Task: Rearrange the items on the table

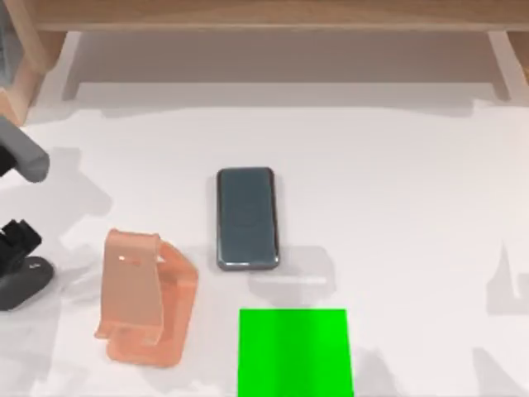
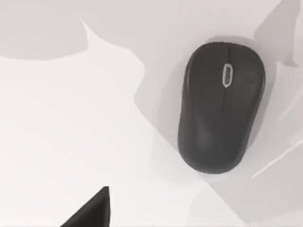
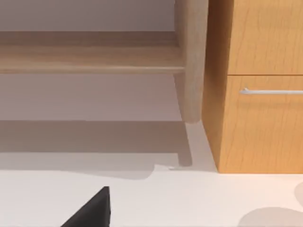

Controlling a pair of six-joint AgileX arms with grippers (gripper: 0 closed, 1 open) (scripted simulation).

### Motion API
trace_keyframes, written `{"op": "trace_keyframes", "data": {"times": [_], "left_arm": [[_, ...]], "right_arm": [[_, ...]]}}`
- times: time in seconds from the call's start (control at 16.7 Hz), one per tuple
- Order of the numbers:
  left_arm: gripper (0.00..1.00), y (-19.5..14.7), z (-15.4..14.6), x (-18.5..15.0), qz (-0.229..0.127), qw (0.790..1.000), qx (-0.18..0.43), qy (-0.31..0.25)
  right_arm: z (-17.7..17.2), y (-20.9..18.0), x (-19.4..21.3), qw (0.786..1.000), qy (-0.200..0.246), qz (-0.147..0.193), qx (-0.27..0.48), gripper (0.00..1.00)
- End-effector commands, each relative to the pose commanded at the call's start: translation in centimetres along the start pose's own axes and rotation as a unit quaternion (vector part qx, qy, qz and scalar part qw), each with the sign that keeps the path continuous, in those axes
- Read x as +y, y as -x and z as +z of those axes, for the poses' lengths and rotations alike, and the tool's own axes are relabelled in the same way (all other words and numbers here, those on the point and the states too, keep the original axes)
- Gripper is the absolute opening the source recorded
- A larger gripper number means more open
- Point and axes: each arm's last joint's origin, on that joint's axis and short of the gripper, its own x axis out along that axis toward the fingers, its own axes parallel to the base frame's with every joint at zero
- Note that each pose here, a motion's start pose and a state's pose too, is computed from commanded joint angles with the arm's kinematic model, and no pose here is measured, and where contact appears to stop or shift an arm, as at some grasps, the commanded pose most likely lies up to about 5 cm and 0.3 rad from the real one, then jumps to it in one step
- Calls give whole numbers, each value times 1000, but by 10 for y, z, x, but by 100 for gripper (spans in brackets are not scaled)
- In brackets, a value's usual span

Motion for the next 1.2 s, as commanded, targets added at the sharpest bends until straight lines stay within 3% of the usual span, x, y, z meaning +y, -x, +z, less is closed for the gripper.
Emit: {"op": "trace_keyframes", "data": {"times": [0.3, 0.72, 1.2], "left_arm": [[100, -14, 16, 16, -50, 997, 48, -41], [100, -19, 16, 16, -51, 997, 50, -42], [100, -90, 10, 11, -48, 997, 47, -42]], "right_arm": [[0, 0, 0, 1000, 0, 0, 0, 100], [0, 0, 0, 1000, 0, 0, 0, 100], [0, 0, 0, 1000, 0, 0, 0, 100]]}}
